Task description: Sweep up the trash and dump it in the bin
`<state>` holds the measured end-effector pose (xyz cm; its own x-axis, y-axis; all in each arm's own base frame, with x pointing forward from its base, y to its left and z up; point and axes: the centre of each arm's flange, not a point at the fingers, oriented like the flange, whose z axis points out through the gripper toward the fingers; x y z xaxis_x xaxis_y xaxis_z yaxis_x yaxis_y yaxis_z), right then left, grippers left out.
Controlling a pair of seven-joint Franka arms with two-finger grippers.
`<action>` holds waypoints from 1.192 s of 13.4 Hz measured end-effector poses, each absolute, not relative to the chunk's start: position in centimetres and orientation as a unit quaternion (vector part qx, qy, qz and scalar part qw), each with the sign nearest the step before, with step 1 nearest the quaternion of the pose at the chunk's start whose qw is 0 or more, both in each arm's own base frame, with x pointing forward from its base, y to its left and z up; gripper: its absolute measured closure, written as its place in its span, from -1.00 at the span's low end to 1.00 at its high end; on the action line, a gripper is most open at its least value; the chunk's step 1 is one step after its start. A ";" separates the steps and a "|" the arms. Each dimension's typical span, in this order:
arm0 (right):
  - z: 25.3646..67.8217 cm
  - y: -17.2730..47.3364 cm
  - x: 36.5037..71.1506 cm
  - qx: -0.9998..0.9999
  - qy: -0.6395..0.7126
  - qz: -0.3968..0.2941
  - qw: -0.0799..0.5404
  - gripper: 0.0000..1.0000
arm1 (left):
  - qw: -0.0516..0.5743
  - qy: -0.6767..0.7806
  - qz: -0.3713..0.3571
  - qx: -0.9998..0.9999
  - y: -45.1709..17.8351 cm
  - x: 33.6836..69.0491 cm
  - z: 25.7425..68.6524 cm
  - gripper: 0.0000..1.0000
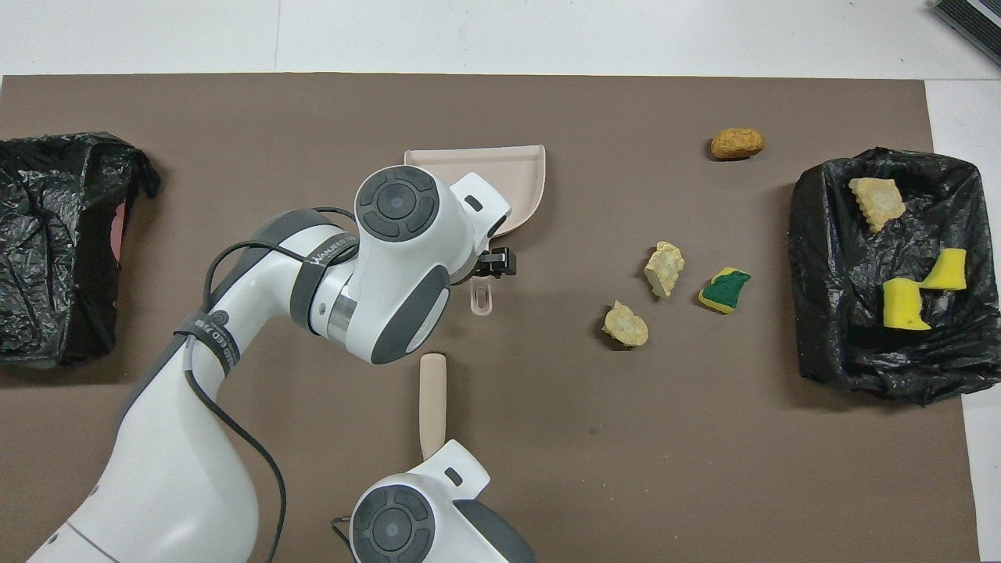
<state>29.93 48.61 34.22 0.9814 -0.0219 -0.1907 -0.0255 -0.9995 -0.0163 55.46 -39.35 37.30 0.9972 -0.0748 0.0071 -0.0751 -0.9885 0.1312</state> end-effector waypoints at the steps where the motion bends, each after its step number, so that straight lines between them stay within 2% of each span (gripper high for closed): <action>1: 34.4 48.5 30.0 -0.995 0.012 0.097 0.007 0.49 | 0.065 -0.038 -0.001 0.997 -39.7 55.3 36.9 -1.00; 3: 35.7 48.0 29.8 -0.994 0.020 0.105 -0.004 0.49 | 0.064 -0.040 -0.005 0.997 -40.1 55.0 36.4 -0.97; 4: 37.0 47.4 29.7 -0.994 0.024 0.110 -0.012 0.49 | 0.063 -0.039 -0.005 0.997 -40.1 55.0 36.4 -0.82; 5: 38.4 46.4 29.6 -0.992 0.027 0.117 -0.021 0.49 | 0.063 -0.038 -0.005 0.997 -40.0 55.1 36.4 -0.81; 6: 39.8 45.2 29.8 -0.991 0.032 0.126 -0.032 0.49 | 0.063 -0.037 -0.005 0.997 -39.9 55.2 36.4 -0.69; 10: 44.9 39.4 31.6 -0.986 0.063 0.146 -0.053 0.49 | 0.062 -0.037 -0.004 0.997 -39.7 55.3 36.4 0.34; 13: 45.9 35.6 33.8 -0.984 0.064 0.156 -0.062 0.49 | 0.051 -0.073 -0.002 0.996 -38.3 56.2 36.7 0.37; 16: 45.6 32.0 37.1 -0.986 0.043 0.138 -0.078 0.49 | 0.038 -0.160 -0.016 0.986 -33.5 57.8 38.9 0.37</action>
